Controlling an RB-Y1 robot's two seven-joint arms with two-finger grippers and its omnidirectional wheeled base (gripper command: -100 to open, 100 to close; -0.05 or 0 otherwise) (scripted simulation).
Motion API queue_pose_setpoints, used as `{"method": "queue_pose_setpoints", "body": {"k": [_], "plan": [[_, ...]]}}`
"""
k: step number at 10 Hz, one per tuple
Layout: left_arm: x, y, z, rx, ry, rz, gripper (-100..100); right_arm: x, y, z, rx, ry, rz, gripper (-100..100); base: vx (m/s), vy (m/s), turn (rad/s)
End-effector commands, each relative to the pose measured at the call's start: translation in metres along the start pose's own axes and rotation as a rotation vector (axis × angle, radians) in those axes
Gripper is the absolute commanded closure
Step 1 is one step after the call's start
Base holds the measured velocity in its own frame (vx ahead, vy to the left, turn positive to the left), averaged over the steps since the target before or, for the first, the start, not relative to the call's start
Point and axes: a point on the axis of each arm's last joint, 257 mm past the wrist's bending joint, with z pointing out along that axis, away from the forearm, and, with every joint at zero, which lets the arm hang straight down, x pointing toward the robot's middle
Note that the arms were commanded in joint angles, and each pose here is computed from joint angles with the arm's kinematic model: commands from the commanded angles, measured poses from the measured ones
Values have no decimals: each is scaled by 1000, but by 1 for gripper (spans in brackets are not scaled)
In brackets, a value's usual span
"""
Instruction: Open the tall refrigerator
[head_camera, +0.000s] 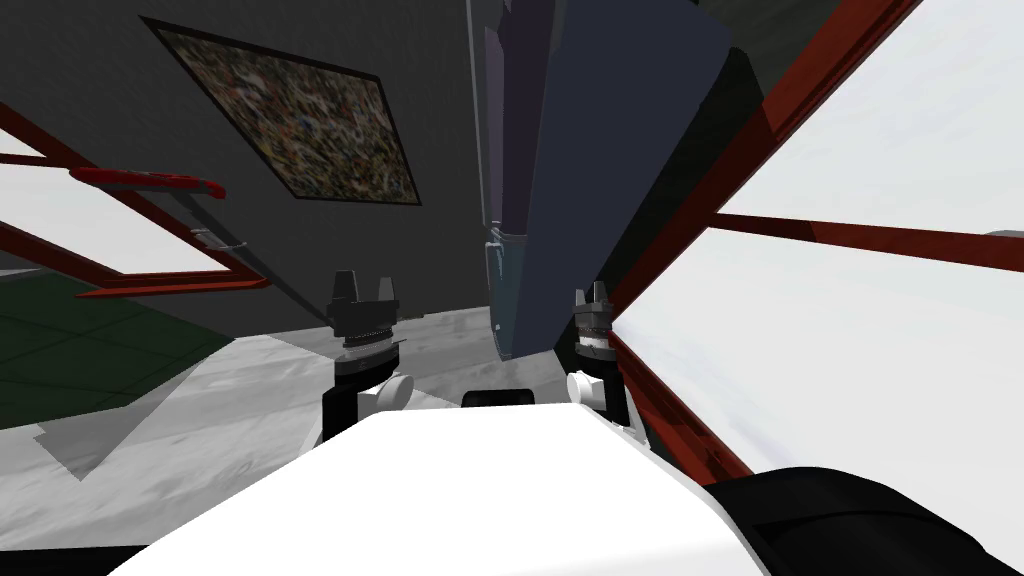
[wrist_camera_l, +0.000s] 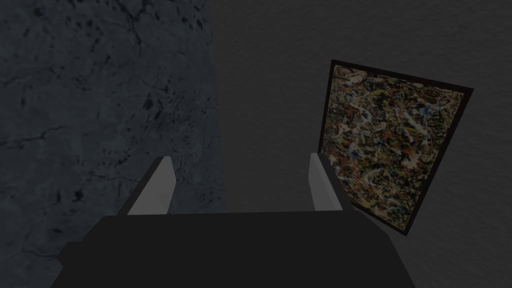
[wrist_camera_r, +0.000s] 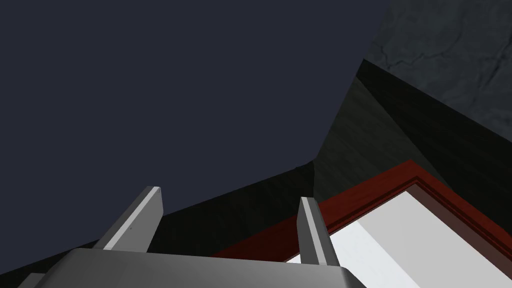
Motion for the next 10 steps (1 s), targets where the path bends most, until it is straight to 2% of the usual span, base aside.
{"method": "queue_pose_setpoints", "body": {"k": [1,9,10], "plan": [[0,0,0,0,0,0,0,0,0,0,0,0,0,0,0,0,0],[0,0,0,0,0,0,0,0,0,0,0,0,0,0,0,0,0],[0,0,0,0,0,0,0,-9,0,-4,8,11,-67,-100,27,30,90]]}}
